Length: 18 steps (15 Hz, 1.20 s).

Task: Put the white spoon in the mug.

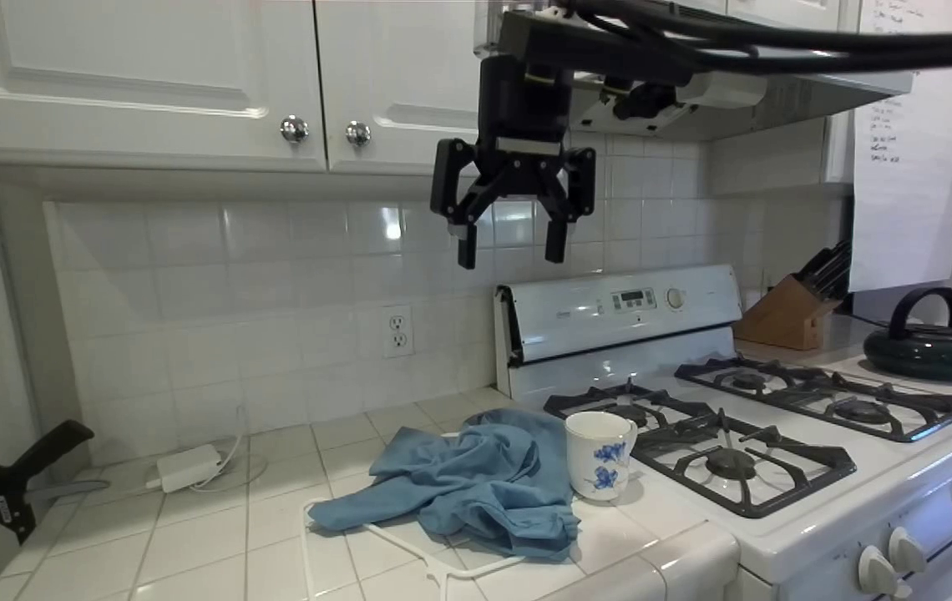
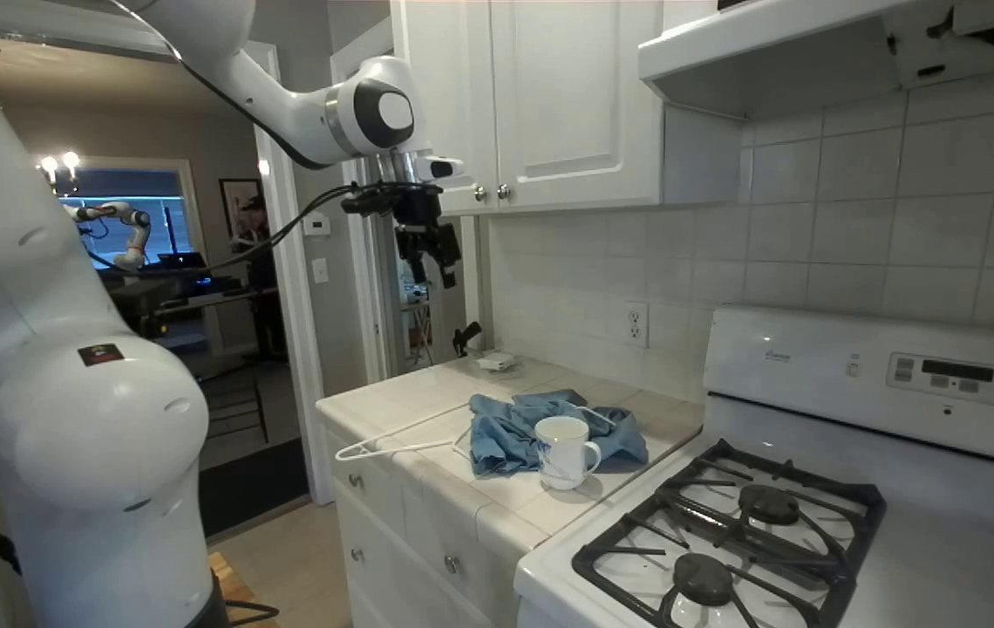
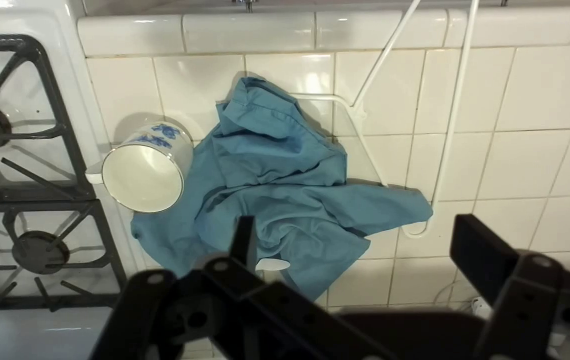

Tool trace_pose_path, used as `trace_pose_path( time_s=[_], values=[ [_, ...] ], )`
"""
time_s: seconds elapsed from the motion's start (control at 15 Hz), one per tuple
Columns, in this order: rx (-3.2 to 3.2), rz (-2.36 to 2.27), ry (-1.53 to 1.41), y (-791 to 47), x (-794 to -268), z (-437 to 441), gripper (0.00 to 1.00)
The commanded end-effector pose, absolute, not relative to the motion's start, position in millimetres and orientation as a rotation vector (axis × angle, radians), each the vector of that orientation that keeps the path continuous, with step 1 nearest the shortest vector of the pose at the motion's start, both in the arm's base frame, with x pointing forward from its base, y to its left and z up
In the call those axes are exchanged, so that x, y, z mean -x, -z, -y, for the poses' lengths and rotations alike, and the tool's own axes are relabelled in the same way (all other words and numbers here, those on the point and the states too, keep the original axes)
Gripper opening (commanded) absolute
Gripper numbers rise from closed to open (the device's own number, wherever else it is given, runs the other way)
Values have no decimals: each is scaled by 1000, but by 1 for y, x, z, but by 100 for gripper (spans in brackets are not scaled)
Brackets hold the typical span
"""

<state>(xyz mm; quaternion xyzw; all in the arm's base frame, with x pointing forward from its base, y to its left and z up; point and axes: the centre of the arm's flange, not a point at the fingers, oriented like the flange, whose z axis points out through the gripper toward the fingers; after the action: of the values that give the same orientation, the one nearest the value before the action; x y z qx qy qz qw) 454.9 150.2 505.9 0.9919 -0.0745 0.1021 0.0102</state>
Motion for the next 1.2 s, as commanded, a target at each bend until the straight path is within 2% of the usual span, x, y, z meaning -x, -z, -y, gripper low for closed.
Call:
trace_pose_path(
  time_s=[0.0, 1.13],
  values=[
    [-3097, 300, -364, -516, -459, -136, 100],
    [-2980, 840, -617, -531, -519, -47, 100]
  ],
)
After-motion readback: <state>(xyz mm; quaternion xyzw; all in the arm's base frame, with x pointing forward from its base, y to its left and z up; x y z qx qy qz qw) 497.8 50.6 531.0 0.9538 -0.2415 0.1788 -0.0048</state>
